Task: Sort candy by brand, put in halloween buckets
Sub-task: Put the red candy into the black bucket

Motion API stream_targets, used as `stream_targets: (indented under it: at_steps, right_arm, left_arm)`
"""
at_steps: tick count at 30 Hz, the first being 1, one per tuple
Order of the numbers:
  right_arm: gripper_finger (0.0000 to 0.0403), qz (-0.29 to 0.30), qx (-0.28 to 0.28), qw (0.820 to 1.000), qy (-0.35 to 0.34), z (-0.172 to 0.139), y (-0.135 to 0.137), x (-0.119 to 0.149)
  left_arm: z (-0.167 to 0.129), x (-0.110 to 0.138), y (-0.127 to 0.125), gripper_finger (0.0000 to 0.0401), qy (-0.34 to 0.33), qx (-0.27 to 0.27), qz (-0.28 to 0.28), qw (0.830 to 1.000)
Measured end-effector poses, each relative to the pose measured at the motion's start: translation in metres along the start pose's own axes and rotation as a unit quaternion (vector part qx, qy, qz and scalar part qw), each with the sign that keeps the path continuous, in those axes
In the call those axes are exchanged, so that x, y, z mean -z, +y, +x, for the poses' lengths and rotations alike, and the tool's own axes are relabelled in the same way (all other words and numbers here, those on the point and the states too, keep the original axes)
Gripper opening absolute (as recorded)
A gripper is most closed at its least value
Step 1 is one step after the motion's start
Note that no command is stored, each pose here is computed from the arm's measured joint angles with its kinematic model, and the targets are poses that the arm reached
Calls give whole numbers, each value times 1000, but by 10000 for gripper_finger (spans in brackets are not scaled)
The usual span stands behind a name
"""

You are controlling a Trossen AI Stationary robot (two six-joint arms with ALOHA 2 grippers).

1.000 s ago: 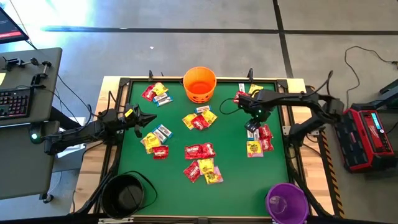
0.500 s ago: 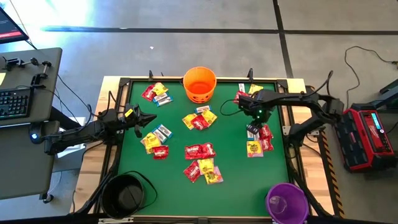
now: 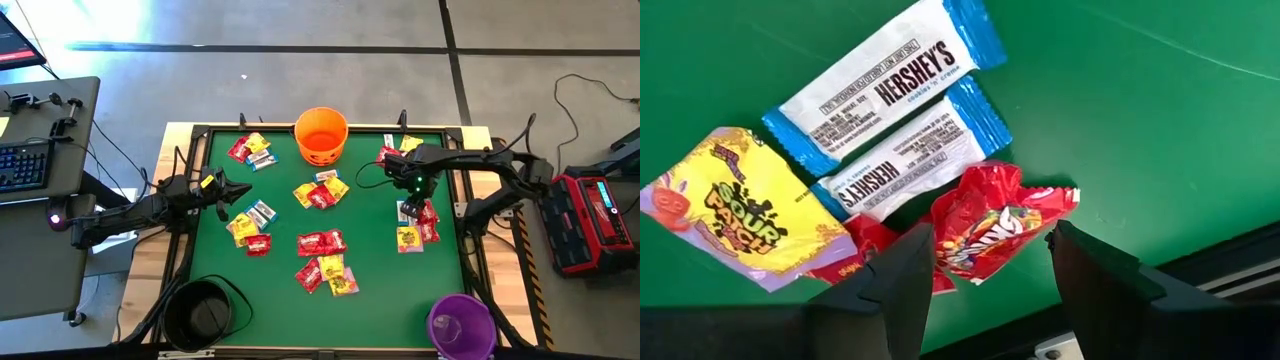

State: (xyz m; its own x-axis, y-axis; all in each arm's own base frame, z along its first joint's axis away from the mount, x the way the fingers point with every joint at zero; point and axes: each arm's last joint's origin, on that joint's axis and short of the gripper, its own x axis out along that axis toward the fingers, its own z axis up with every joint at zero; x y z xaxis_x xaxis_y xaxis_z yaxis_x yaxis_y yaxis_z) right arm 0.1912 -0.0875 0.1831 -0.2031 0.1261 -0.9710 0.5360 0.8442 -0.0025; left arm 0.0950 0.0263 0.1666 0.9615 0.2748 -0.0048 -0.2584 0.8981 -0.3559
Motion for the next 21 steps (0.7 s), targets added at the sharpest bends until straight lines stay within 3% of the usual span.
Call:
stream_targets:
  at_steps: [7,21]
  right_arm:
    - [190,-10,0,1000,-4,2,0,0]
    - [188,-15,-3,1000,7,36,-2,8]
  left_arm:
    - [0,0,0,0,0,0,0,1000]
    - [0,0,0,0,0,0,0,1000]
